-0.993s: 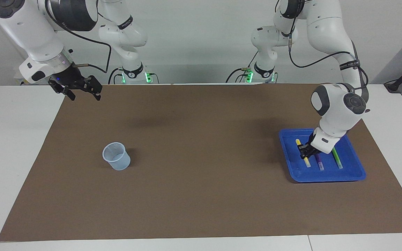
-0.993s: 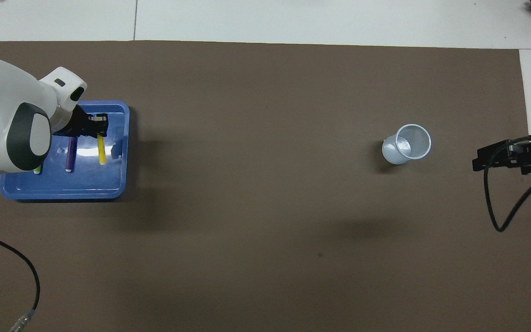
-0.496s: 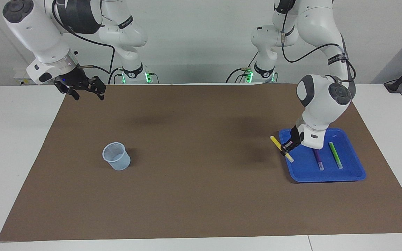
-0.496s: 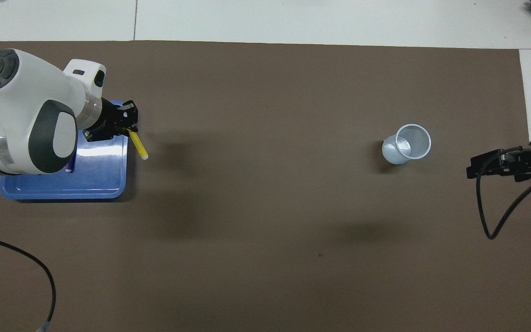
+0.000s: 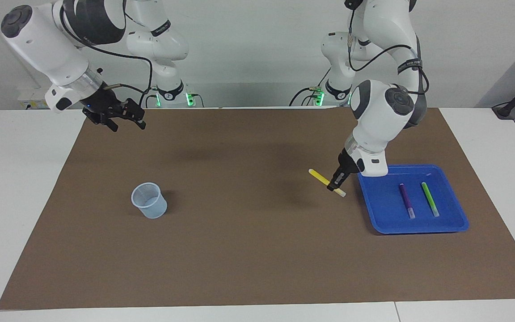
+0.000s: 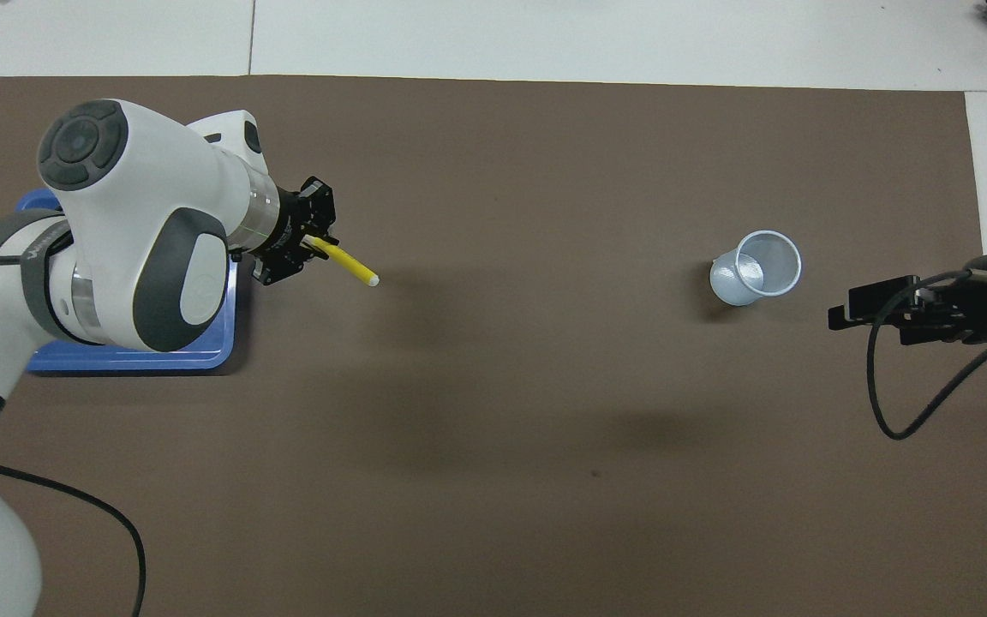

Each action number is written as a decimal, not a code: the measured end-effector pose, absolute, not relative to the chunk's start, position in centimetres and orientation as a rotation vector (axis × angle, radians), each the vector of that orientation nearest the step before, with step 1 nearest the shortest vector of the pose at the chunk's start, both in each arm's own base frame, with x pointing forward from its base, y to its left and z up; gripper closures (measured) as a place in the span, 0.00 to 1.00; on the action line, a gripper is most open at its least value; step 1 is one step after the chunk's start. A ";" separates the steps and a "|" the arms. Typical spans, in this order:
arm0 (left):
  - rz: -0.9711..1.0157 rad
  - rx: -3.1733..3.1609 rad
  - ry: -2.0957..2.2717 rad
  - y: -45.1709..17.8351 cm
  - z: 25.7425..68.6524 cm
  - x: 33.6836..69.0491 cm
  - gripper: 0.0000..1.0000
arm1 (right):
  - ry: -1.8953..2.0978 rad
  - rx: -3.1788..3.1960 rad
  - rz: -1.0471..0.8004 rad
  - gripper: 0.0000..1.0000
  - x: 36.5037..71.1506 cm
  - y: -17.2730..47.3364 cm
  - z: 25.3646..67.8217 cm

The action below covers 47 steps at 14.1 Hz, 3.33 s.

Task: Transfer and insert pens with both arms
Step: 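Lift the yellow pen with the left gripper toward the right gripper, then grasp the yellow pen with the right gripper while the left gripper releases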

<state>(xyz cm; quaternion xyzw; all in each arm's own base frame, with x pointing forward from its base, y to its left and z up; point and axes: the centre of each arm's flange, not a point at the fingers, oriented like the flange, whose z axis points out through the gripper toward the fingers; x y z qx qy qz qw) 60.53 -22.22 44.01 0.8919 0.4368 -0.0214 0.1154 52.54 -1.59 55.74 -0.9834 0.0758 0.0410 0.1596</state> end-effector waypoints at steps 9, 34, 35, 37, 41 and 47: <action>-0.138 2.180 1.797 -36.4 46.9 54.6 0.83 | 0.022 -2.471 -0.029 0.00 53.3 6.6 53.6; -0.195 1.751 1.801 -48.1 48.5 47.0 0.83 | -0.024 -2.278 -0.167 0.38 56.4 10.6 46.7; -0.194 1.748 1.798 -48.1 48.2 46.9 0.83 | -0.010 -2.276 -0.166 0.43 56.5 10.6 47.0; -0.192 1.739 1.794 -48.2 47.9 47.0 0.83 | 0.004 -2.274 -0.169 0.45 56.7 10.7 47.5; -0.189 1.728 1.789 -48.2 47.8 47.1 0.83 | 0.007 -2.273 -0.170 0.49 56.8 10.7 47.6; -0.188 1.708 1.787 -48.2 47.4 47.5 0.83 | 0.013 -2.274 -0.168 0.73 56.8 10.4 47.5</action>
